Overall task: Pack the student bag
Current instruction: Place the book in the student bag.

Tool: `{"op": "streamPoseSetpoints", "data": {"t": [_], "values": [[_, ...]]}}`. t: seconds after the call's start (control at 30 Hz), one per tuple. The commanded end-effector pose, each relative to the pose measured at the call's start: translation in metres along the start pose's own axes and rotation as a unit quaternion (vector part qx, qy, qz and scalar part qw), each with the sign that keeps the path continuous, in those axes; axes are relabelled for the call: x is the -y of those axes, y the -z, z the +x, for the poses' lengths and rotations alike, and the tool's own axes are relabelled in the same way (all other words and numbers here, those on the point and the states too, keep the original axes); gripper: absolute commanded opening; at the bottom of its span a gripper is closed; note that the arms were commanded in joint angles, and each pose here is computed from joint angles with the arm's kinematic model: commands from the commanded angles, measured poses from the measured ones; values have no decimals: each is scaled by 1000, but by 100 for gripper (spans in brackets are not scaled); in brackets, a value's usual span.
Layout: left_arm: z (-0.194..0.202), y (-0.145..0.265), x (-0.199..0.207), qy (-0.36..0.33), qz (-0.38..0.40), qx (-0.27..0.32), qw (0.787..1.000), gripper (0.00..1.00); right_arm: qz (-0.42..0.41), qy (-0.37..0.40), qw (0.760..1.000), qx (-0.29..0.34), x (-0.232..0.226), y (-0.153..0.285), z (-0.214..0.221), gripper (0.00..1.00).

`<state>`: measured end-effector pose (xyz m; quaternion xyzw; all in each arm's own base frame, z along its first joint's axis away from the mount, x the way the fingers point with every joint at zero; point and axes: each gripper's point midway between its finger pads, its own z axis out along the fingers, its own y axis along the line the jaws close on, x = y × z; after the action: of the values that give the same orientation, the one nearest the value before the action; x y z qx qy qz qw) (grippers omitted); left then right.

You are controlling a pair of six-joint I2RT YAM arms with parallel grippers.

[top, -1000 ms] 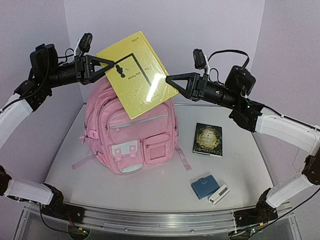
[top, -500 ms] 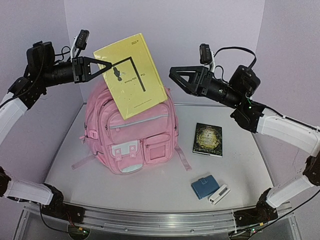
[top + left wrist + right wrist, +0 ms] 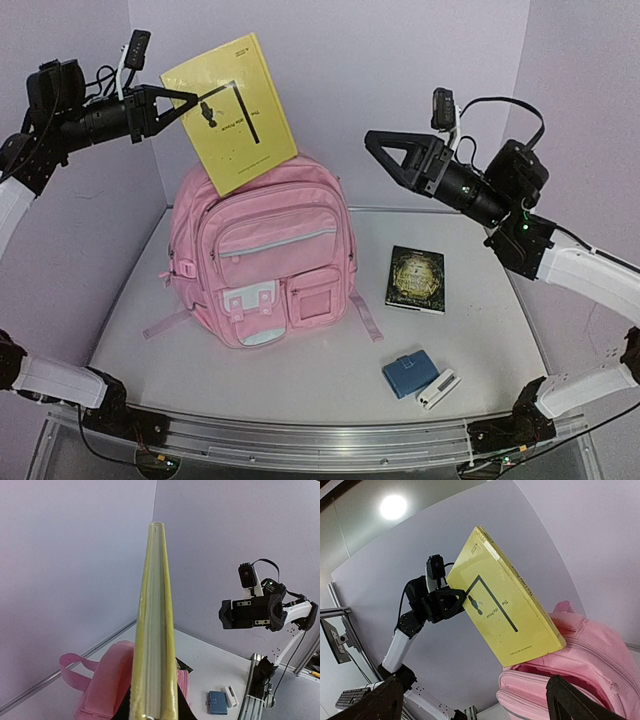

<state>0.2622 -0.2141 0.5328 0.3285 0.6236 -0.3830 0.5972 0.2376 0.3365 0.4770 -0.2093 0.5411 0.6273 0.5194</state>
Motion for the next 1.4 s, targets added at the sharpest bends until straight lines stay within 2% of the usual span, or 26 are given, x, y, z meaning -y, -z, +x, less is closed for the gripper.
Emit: {"op": "streamPoseSetpoints", "data": {"t": [0.0, 0.2, 0.57, 1.1, 1.23, 1.37], "values": [[-37, 24, 8, -68, -4, 45, 997, 0, 3, 16, 1000, 14, -5, 5, -6, 98], [-18, 21, 19, -45, 48, 18, 998, 0, 6, 16, 1000, 13, -5, 8, -6, 98], [-3, 24, 33, -20, 86, 7, 996, 0, 15, 16, 1000, 8, 0, 7, -4, 98], [67, 12, 24, 9, 120, -36, 992, 1, 11, 22, 1000, 5, -5, 12, -2, 98], [88, 10, 23, 36, 128, -55, 990, 13, 11, 19, 1000, 0, -2, 10, 2, 98], [103, 10, 21, 54, 125, -69, 988, 35, 11, 19, 1000, -1, -1, 9, 2, 98]]}}
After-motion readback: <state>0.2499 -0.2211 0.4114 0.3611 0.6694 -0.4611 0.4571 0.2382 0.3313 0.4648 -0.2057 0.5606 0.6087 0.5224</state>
